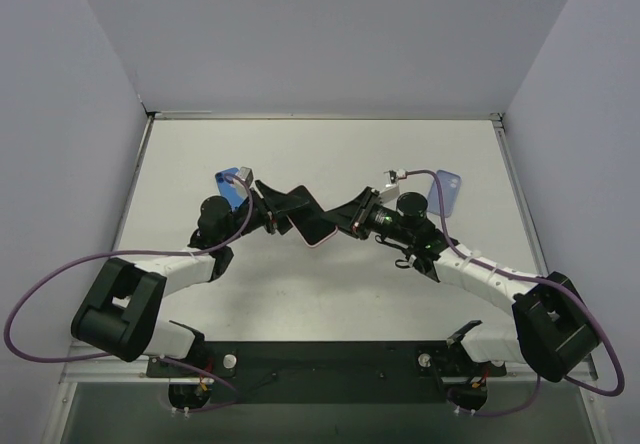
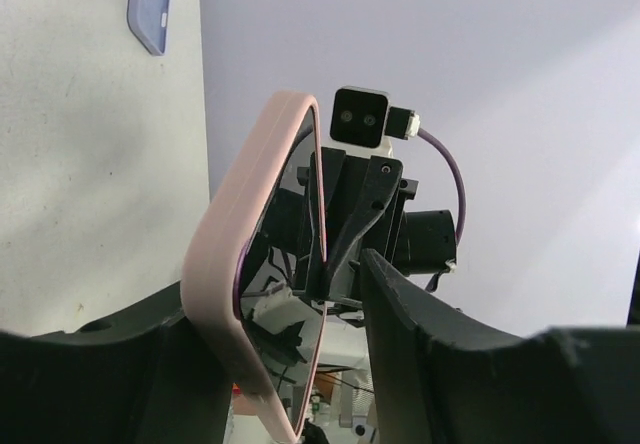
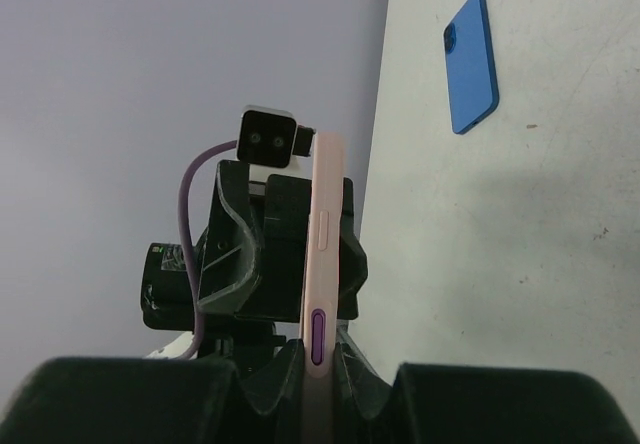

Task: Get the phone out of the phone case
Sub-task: Adjust the phone.

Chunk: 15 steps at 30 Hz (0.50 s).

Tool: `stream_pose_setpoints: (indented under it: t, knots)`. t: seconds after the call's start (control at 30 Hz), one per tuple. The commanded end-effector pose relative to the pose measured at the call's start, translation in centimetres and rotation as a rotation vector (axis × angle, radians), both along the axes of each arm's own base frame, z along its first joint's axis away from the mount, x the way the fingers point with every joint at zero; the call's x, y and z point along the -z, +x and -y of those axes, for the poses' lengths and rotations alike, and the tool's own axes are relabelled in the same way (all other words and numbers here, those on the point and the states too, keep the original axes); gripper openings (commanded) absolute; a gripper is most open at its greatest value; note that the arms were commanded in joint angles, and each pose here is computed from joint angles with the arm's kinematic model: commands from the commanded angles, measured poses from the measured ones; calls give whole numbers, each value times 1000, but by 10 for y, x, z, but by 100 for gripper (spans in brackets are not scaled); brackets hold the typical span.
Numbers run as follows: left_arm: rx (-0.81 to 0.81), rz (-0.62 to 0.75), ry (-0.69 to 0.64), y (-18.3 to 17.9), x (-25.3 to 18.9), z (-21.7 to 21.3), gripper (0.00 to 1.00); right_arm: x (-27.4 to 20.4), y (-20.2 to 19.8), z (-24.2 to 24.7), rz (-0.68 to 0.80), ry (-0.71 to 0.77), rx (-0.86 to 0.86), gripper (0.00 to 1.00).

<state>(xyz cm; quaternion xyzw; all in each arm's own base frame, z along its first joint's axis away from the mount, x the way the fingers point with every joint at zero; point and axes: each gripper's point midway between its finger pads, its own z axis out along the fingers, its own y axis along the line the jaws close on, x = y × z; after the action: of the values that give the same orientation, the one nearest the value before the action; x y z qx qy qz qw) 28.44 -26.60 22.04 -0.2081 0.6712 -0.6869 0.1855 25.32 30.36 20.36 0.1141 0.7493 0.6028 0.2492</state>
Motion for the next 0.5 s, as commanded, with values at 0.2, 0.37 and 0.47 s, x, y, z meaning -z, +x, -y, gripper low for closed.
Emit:
stream_pose_setpoints:
  t: [0.2, 0.37, 0.47]
  knots:
    - [-39, 100, -32, 11, -32, 0, 23, -35, -5, -7, 106, 95, -17, 0]
    - [-42, 97, -23, 12, -31, -3, 0, -27, -5, 1, 53, 65, -7, 25]
    - [-49, 94, -15, 13, -30, -5, 0, -25, -5, 12, 43, 41, 19, 37]
